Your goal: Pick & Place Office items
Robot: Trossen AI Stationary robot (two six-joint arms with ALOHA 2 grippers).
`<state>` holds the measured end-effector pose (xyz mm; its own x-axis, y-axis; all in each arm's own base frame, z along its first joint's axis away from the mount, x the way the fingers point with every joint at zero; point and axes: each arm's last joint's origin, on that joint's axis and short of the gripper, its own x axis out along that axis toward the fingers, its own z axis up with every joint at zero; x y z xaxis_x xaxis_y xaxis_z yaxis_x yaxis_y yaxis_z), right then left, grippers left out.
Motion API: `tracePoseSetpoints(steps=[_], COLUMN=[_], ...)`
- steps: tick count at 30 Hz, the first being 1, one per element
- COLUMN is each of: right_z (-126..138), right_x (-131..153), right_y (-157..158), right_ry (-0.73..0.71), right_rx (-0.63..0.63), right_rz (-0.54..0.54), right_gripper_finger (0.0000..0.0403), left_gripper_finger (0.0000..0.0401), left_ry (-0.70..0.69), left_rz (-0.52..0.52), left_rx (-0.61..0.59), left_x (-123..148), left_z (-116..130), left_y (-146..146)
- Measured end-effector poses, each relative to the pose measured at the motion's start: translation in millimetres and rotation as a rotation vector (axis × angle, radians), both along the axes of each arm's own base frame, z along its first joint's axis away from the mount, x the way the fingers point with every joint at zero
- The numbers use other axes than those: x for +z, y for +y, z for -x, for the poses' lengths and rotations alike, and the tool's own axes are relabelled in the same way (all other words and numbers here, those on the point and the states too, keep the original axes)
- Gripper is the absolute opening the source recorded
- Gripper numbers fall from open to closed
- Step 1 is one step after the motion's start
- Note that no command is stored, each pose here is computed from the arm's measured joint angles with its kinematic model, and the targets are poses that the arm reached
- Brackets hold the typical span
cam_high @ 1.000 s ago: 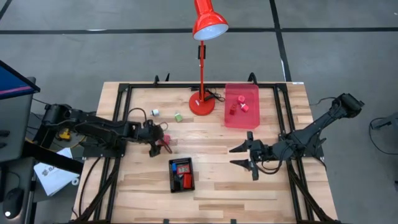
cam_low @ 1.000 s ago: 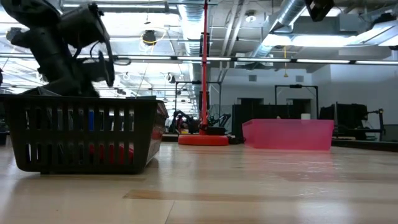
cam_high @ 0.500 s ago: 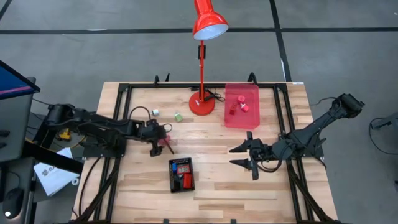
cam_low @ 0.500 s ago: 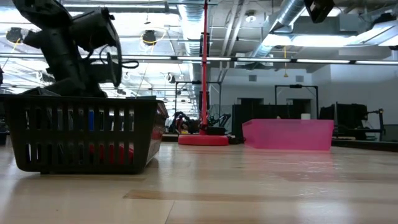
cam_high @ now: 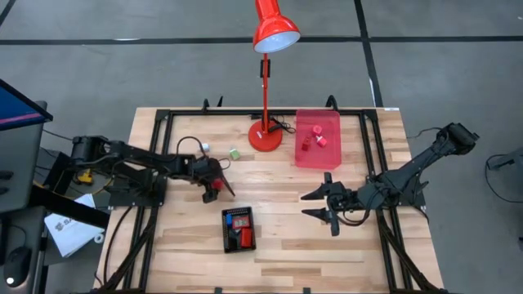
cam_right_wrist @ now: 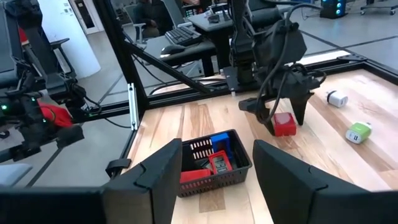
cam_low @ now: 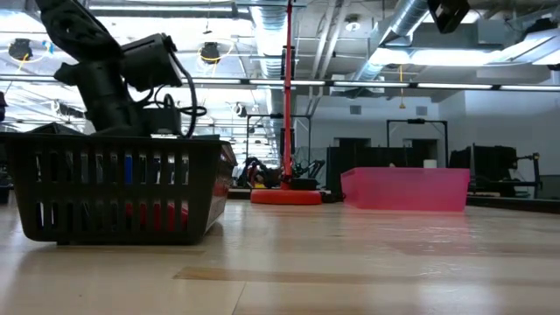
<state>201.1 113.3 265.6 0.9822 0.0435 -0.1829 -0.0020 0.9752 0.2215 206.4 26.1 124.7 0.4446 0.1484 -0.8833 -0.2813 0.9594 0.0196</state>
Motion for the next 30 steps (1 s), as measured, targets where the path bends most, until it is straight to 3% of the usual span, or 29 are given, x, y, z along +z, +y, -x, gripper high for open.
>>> tracePoseSetpoints(steps=[12, 22, 30], right_z=[3, 6, 10], right_x=[-1, -2, -3], right_y=[5, 9, 15], right_ry=[0.008, 0.016, 0.015], right_rx=[0.028, 0.047, 0.108], right_rz=[0.006, 0.015, 0.188], right_gripper_finger=[0.0191, 0.0191, 0.0191], left_gripper_finger=[0.0206, 0.0208, 0.0208], left_ry=[-0.021, -0.115, -0.368], left_rz=[0.031, 0.012, -0.026], left_rx=[0.098, 0.128, 0.05], left_x=[1, 7, 48], left_z=[0, -6, -4], left_y=[7, 8, 3])
